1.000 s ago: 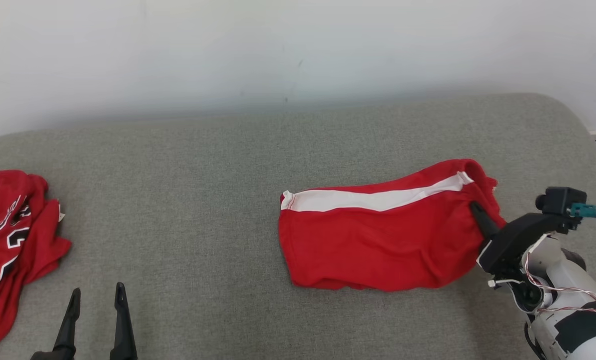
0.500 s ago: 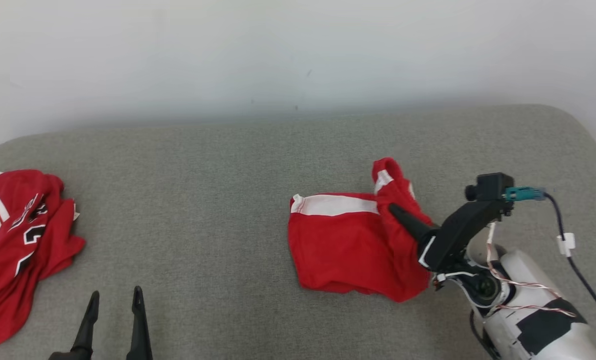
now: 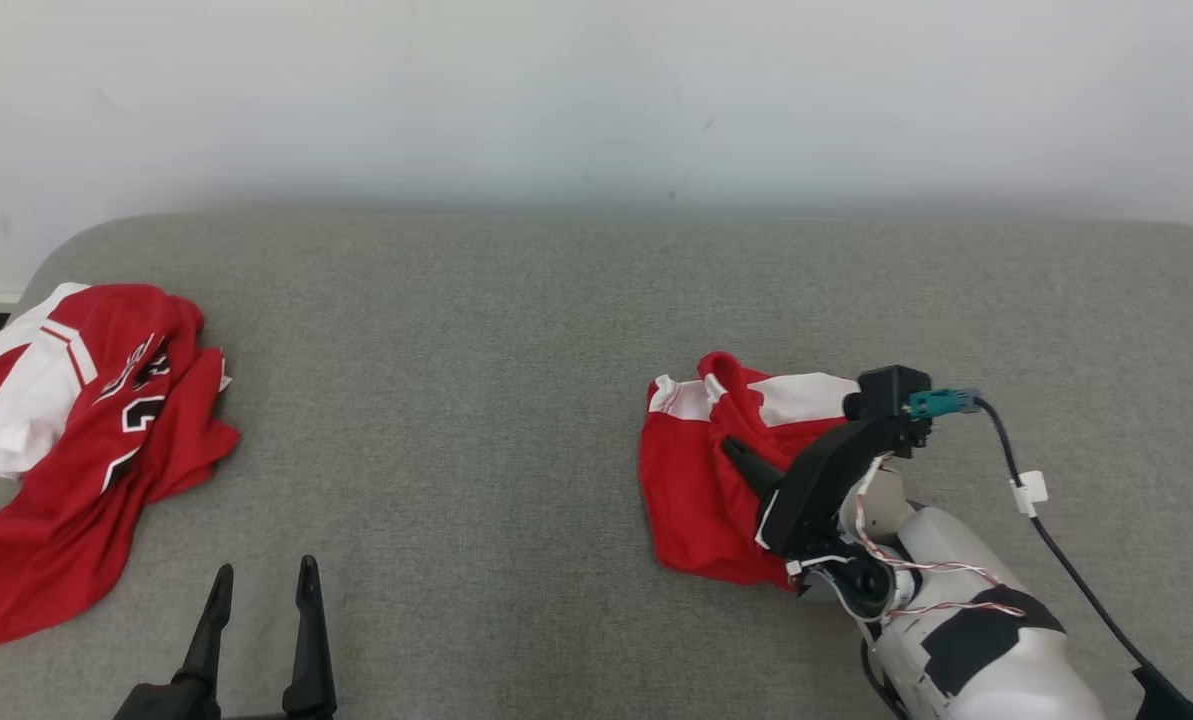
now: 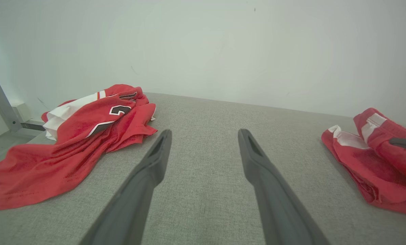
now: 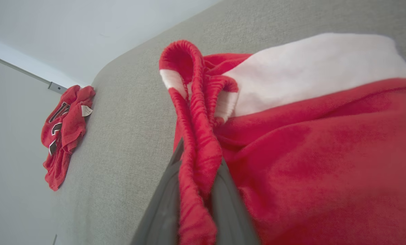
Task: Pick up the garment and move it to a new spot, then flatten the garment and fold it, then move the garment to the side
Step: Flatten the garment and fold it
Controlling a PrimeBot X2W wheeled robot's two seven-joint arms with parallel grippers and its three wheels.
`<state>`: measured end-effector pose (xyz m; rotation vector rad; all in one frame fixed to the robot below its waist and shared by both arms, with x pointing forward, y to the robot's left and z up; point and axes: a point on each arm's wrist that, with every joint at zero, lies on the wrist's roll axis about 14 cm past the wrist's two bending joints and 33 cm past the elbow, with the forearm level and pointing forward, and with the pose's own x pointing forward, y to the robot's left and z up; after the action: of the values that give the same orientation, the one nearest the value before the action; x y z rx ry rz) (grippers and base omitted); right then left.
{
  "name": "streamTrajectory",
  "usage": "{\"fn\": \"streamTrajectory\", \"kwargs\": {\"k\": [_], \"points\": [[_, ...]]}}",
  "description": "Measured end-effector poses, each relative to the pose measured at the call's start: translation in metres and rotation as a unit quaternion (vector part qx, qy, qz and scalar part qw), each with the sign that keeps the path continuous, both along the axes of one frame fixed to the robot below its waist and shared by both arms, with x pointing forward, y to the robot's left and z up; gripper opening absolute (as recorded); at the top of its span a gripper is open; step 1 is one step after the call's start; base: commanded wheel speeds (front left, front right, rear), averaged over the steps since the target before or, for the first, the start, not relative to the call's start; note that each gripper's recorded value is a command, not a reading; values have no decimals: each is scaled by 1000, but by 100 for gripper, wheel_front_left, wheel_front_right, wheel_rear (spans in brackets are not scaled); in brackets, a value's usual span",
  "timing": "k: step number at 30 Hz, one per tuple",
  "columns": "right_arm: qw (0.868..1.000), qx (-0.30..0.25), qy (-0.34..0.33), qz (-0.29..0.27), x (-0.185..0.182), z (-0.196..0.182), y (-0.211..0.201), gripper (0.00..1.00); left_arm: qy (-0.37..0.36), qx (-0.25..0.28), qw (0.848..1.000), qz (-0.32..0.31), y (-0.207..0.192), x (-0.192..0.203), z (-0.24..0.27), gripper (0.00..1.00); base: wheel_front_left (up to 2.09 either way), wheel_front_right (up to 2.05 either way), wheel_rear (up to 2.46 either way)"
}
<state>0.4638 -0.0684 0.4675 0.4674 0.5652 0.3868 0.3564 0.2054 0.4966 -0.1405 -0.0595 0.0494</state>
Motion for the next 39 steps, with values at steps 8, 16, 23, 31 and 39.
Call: {"fn": "streamTrajectory", "kwargs": {"k": [8,16,23,31,39], "points": [[1000,-22,-6,15,6,-12,22,100,11,0,1000,25,15,-4,-6,100,0,0,0],[991,-2,-133,-29,17,38,-10,100,6,5,999,42,26,-3,-3,100,0,0,0],[973,-17,-218,-73,3,57,-52,100,2,13,999,38,26,3,-1,100,0,0,0],[948,-70,-295,-98,-23,66,-89,100,-2,23,1000,11,12,15,2,100,0,0,0],[930,-124,-328,-113,-50,66,-111,100,-4,30,1000,-9,-1,21,2,100,0,0,0]]}}
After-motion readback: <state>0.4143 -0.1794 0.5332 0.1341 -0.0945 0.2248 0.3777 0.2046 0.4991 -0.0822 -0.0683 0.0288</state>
